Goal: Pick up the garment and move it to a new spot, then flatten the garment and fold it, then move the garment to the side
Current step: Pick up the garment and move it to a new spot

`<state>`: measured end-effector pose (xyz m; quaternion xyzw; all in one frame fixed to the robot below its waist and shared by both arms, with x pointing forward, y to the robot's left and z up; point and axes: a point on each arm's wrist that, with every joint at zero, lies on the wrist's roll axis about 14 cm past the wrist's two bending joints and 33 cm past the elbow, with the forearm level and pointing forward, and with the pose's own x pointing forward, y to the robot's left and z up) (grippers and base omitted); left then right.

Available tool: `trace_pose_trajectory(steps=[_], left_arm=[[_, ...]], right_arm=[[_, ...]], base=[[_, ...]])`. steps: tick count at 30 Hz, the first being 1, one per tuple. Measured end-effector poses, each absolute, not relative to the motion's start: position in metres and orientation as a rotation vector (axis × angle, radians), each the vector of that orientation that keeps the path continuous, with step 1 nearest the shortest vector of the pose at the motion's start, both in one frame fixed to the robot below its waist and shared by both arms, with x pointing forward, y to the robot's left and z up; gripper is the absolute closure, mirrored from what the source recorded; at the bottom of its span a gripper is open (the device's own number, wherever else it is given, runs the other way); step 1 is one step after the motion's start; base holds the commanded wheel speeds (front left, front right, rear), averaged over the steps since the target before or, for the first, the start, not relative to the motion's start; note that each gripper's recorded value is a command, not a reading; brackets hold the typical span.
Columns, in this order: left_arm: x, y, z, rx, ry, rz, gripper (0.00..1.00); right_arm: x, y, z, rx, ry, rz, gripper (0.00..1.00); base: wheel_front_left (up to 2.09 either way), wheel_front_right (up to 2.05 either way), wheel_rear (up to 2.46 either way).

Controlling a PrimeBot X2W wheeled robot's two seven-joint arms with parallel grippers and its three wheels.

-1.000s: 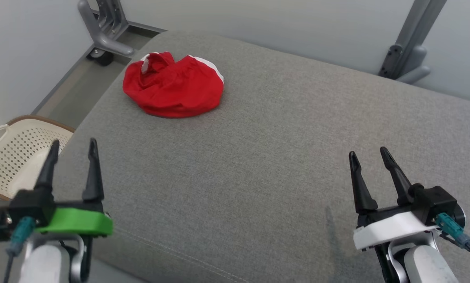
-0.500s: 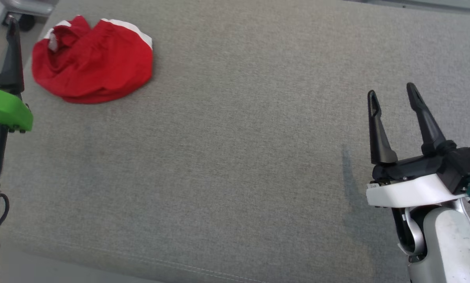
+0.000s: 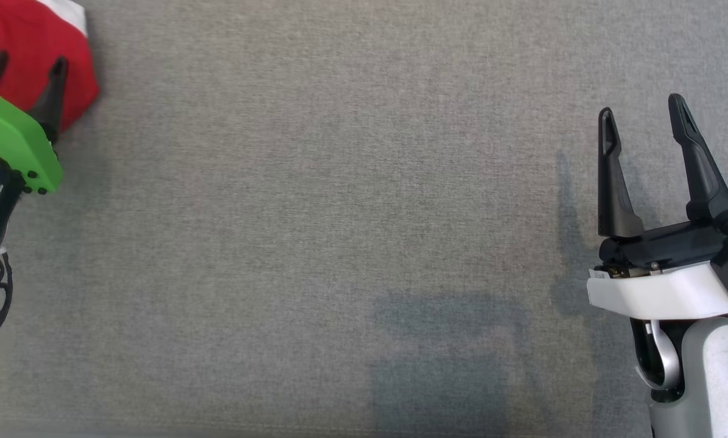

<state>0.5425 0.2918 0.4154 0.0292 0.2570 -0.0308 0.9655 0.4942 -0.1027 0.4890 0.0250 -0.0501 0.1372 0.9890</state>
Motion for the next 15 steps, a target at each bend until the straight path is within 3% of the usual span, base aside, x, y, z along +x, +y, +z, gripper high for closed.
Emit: trace_pose_trajectory(steps=[8, 10, 12, 15], left_arm=[[0.537, 0.300, 0.360, 0.060, 0.675, -0.038, 0.00], [0.534, 0.308, 0.358, 0.066, 0.687, -0.013, 0.65], [0.532, 0.313, 0.357, 0.070, 0.693, 0.004, 1.00], [0.532, 0.320, 0.361, 0.093, 0.675, 0.021, 1.00]], right_arm=[[0.496, -0.115, 0.476, 0.015, -0.063, 0.246, 0.00], [0.496, -0.114, 0.478, 0.014, -0.068, 0.248, 0.00], [0.496, -0.113, 0.481, 0.013, -0.073, 0.250, 0.00], [0.496, -0.112, 0.484, 0.014, -0.081, 0.252, 0.00]], base=[[0.00, 0.00, 0.00], [0.00, 0.00, 0.00], [0.00, 0.00, 0.00], [0.00, 0.00, 0.00]])
